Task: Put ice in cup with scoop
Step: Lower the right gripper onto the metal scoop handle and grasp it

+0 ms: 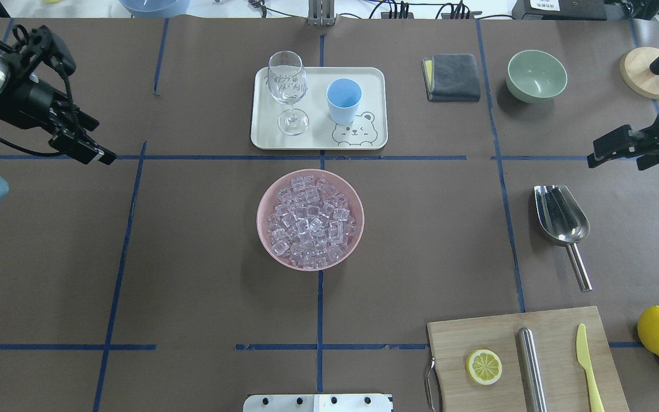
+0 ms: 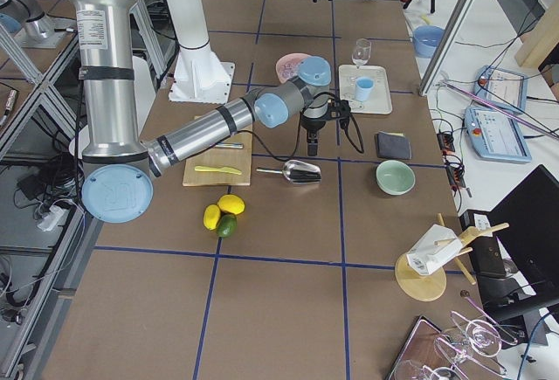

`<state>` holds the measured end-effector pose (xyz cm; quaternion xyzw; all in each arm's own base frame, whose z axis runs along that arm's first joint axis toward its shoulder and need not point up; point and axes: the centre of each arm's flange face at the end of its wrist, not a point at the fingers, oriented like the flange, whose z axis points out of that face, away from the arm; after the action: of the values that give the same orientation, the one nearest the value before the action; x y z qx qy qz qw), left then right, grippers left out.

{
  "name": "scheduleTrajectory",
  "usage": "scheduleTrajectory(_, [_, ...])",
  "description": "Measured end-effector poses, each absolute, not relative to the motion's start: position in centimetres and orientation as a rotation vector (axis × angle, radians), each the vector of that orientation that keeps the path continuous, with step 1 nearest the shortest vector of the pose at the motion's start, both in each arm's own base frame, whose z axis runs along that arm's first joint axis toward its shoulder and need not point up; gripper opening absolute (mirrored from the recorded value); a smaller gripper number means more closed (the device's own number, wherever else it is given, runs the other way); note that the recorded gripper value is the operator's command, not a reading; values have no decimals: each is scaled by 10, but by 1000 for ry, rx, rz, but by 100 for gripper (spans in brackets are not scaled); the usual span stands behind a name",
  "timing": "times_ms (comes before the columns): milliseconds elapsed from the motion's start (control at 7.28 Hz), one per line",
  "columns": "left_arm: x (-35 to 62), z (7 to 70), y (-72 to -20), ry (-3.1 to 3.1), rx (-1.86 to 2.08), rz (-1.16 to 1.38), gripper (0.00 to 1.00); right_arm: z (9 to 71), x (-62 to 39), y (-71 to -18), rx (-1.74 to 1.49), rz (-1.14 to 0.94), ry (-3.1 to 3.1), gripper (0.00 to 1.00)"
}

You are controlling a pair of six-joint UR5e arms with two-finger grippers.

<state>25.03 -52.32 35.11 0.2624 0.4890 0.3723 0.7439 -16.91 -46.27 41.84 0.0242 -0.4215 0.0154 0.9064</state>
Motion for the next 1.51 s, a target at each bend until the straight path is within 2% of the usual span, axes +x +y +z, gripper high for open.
scheduleTrajectory(687, [275,343,-518,1085,567,853,100,480,-245,-388,-8,-74,-768,100])
scheduleTrajectory(1100, [275,342,-518,1084,569,854,100,514,-275,-366,-55,-142,-722,97])
scheduleTrajectory(1237, [275,341,-518,1084,571,854,100,517,-280,-363,-65,-154,-719,92])
scheduleTrajectory(1375, [276,340,-518,1085,573,855,100,520,-286,-360,-75,-165,-717,77])
scheduleTrajectory(1512, [276,338,-519,1085,576,856,100,522,-289,-359,-83,-172,-717,71])
